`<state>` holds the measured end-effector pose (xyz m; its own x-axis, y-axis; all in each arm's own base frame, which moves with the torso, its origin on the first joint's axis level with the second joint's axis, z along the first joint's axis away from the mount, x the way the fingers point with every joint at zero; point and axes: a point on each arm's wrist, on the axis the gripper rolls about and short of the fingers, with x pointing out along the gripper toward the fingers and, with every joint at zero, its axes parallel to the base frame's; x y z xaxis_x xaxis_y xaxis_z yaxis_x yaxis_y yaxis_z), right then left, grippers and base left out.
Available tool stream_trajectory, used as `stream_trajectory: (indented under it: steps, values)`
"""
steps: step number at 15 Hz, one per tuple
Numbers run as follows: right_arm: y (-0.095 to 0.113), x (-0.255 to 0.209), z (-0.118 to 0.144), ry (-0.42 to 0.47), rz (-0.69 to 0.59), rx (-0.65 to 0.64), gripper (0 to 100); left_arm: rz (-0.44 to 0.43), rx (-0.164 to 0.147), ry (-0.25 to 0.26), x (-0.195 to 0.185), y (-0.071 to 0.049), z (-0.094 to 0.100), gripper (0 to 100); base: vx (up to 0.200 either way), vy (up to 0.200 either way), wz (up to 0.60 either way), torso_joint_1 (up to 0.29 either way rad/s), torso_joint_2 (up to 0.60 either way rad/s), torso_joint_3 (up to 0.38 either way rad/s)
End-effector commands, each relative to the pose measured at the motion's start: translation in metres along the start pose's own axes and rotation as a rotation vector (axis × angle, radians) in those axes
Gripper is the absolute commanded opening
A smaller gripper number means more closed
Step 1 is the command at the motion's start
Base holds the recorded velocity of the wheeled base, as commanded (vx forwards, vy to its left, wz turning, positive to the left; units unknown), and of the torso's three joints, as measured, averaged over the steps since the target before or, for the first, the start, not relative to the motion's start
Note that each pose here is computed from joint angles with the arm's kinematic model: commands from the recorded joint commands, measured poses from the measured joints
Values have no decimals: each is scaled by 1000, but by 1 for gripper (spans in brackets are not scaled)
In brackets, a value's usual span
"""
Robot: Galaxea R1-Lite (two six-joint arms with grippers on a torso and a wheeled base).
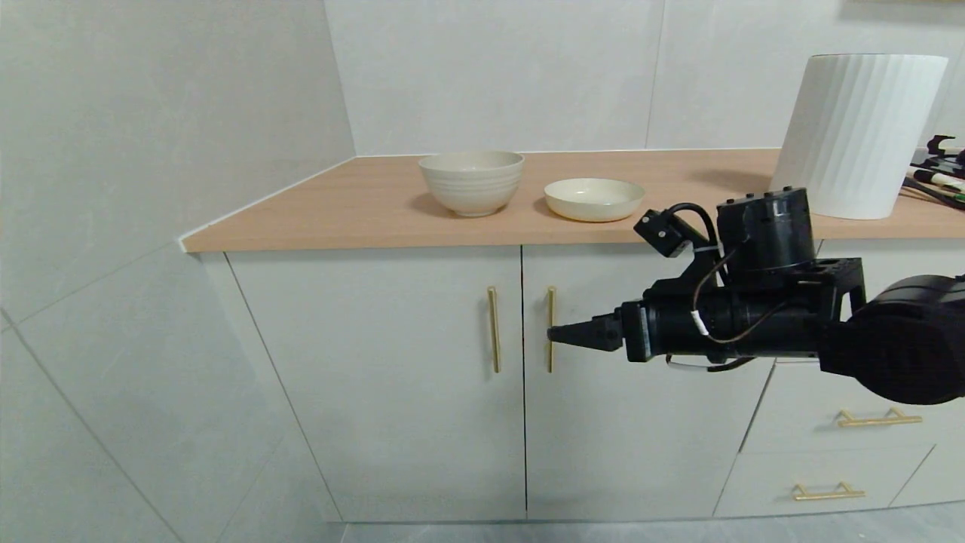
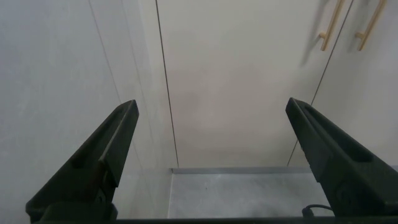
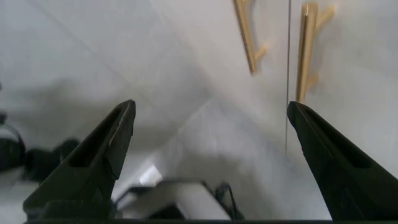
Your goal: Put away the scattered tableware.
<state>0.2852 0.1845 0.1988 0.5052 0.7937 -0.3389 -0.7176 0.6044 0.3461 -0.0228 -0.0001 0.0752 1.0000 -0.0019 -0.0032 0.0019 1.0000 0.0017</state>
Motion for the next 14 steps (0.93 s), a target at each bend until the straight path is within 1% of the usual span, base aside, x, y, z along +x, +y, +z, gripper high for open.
stream_trajectory:
  steps: [1,3,5,8,11,14]
  values:
    - [-17,32,-16,27,-9,18,100,0,1,0,0,0,0,100,0,0,0,0,0,0]
    - [-29,50,-23,-29,-62,7,100,0,1,0,0,0,0,100,0,0,0,0,0,0]
    - [-34,58,-26,-52,-85,11,100,0,1,0,0,0,0,100,0,0,0,0,0,0]
    - [-40,69,-32,-50,-89,32,100,0,1,0,0,0,0,100,0,0,0,0,0,0]
    - [-47,83,-36,-87,-80,73,100,0,1,0,0,0,0,100,0,0,0,0,0,0]
    - [-57,99,-45,-106,-114,74,100,0,1,0,0,0,0,100,0,0,0,0,0,0]
